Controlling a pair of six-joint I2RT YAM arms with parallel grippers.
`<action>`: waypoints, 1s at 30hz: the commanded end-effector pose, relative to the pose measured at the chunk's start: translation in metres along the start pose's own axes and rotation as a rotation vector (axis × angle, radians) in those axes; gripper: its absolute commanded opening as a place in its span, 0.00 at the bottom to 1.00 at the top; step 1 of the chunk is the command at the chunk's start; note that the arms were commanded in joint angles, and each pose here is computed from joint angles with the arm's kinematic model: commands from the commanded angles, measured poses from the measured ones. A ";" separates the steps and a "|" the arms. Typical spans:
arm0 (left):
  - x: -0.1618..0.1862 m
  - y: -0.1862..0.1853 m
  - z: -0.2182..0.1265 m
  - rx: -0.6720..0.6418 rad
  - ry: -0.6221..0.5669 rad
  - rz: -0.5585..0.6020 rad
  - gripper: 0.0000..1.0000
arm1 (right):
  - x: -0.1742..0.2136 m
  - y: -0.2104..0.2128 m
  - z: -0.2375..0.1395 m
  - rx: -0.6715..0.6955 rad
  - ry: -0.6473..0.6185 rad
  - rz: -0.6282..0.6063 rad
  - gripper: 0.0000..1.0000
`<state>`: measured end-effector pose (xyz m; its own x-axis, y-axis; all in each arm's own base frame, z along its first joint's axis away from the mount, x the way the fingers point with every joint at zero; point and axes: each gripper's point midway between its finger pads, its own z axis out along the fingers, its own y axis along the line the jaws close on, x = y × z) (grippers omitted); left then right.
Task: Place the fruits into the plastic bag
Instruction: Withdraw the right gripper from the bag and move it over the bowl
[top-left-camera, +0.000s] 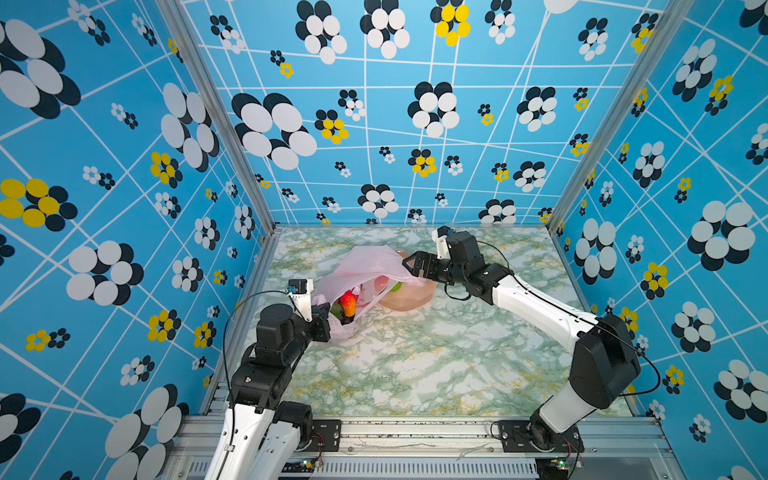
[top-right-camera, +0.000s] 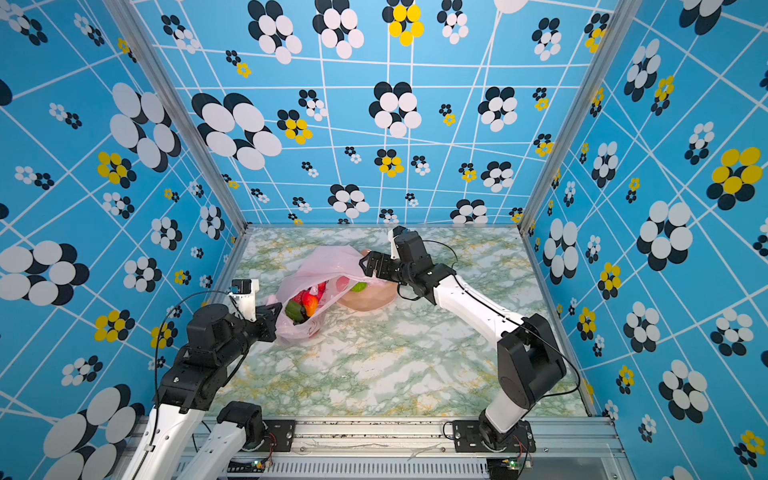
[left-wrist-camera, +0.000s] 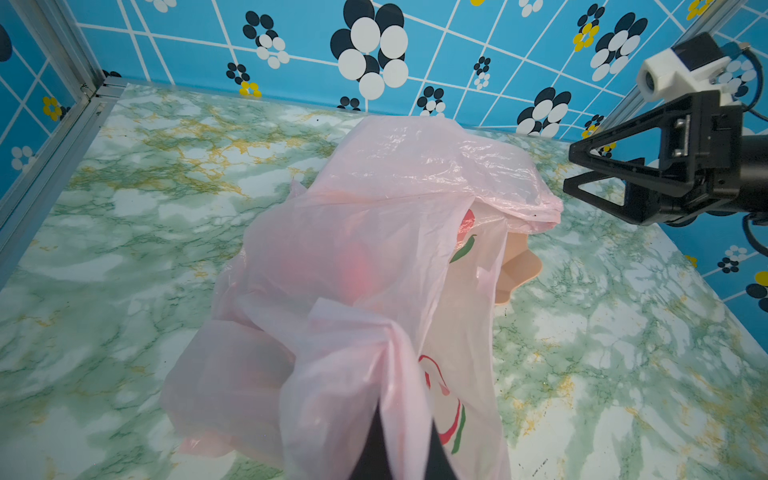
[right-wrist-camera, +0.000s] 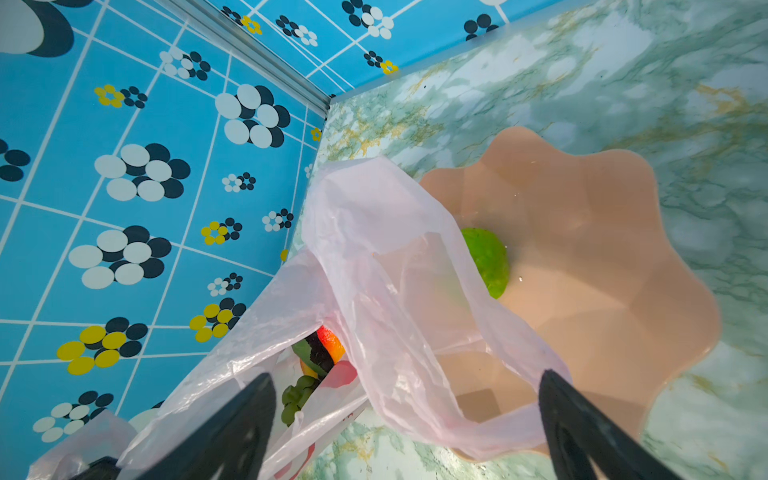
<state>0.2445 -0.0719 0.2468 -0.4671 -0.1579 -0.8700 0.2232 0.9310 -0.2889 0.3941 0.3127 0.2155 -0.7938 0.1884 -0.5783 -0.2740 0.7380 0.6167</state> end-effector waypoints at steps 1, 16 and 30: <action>0.001 0.003 -0.002 -0.013 -0.004 0.011 0.00 | -0.004 0.007 0.004 -0.014 0.044 -0.037 1.00; 0.001 0.003 -0.002 -0.013 -0.006 0.013 0.00 | -0.010 0.002 0.046 0.061 0.200 -0.120 1.00; 0.000 0.004 -0.004 -0.019 -0.013 0.013 0.00 | 0.004 -0.010 0.076 0.093 0.328 -0.113 0.99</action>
<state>0.2429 -0.0717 0.2494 -0.4572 -0.1595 -0.8749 0.2265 0.9305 -0.2880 0.4414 0.3572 0.1804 -0.8725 -0.0667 -0.4841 -0.3383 0.7974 0.4998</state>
